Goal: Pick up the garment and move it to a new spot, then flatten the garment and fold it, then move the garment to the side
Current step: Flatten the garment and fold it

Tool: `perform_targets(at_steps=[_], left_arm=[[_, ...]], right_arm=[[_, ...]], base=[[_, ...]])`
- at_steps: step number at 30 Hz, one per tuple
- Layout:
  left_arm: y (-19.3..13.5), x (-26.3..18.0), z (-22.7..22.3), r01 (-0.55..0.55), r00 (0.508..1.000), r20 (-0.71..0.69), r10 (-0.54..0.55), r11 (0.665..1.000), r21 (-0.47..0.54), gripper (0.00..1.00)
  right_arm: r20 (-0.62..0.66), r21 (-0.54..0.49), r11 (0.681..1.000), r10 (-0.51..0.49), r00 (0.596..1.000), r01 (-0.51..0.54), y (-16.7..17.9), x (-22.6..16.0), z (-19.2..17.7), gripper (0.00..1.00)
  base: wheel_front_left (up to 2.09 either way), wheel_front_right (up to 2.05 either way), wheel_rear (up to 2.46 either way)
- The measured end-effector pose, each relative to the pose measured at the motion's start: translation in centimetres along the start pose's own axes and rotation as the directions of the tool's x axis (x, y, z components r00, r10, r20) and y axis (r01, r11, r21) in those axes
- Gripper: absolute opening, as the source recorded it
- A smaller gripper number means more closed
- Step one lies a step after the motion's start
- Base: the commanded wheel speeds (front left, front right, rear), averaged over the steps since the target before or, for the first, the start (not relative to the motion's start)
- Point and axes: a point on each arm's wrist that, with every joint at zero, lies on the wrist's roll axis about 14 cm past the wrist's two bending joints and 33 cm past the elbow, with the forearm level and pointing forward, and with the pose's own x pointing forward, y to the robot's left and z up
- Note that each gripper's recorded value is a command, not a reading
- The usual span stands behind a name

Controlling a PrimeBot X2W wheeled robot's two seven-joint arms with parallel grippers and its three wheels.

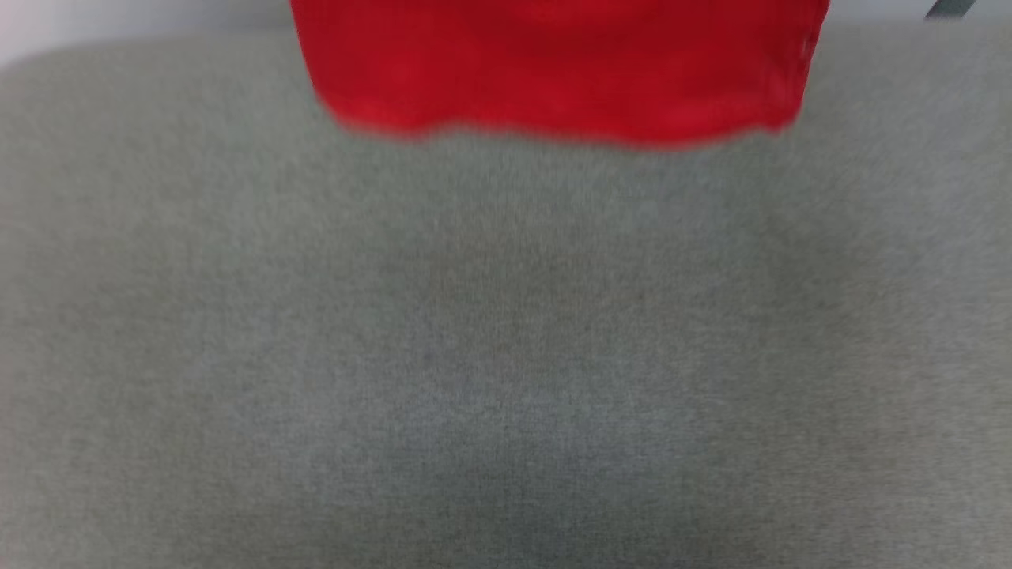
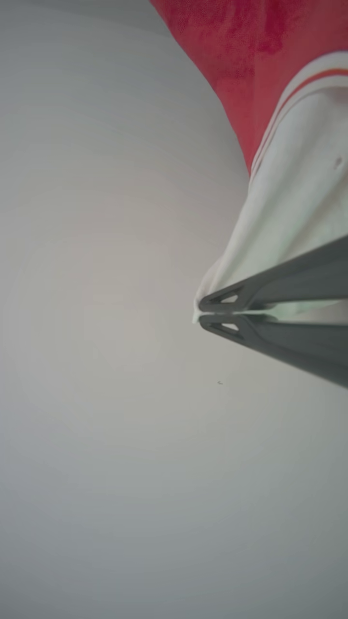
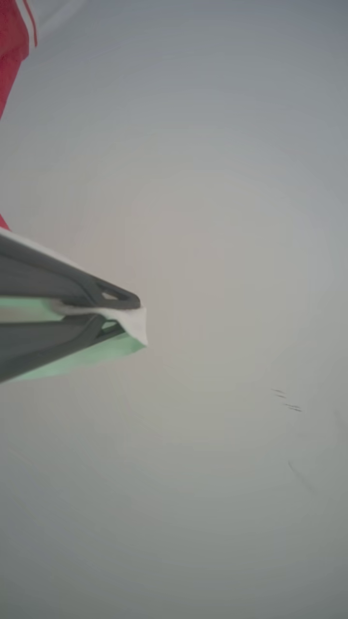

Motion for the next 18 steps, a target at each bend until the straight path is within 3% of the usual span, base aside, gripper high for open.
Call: perform_targets(at_steps=[4,7,11,18], left_arm=[[0.0,3.4,-0.1,-0.017,0.992,0.124,0.014,1.0,0.019,0.0],[-0.2,5.7,-1.5,-0.024,0.981,0.192,0.02,1.0,0.019,0.0],[-1.0,8.4,-6.9,-0.018,0.984,0.177,0.018,1.0,-0.002,0.0],[-2.7,9.0,-21.9,-0.011,0.997,-0.08,0.004,0.997,-0.076,0.0]], right_arm=[[0.125,-0.114,0.993,0.016,0.992,-0.002,-1.2,1.9,-1.4,0.0],[0.145,-0.2,0.98,0.027,0.989,0.002,-2.5,2.9,-4.3,0.0],[0.029,-0.267,0.964,0.012,0.999,-0.004,-4.7,3.2,-11.8,0.0],[-0.249,-0.181,0.983,-0.024,0.968,-0.022,-6.4,-0.3,-26.9,0.0]], base=[[0.0,0.0,0.0],[0.0,0.0,0.0],[0.0,0.0,0.0],[0.0,0.0,0.0]])
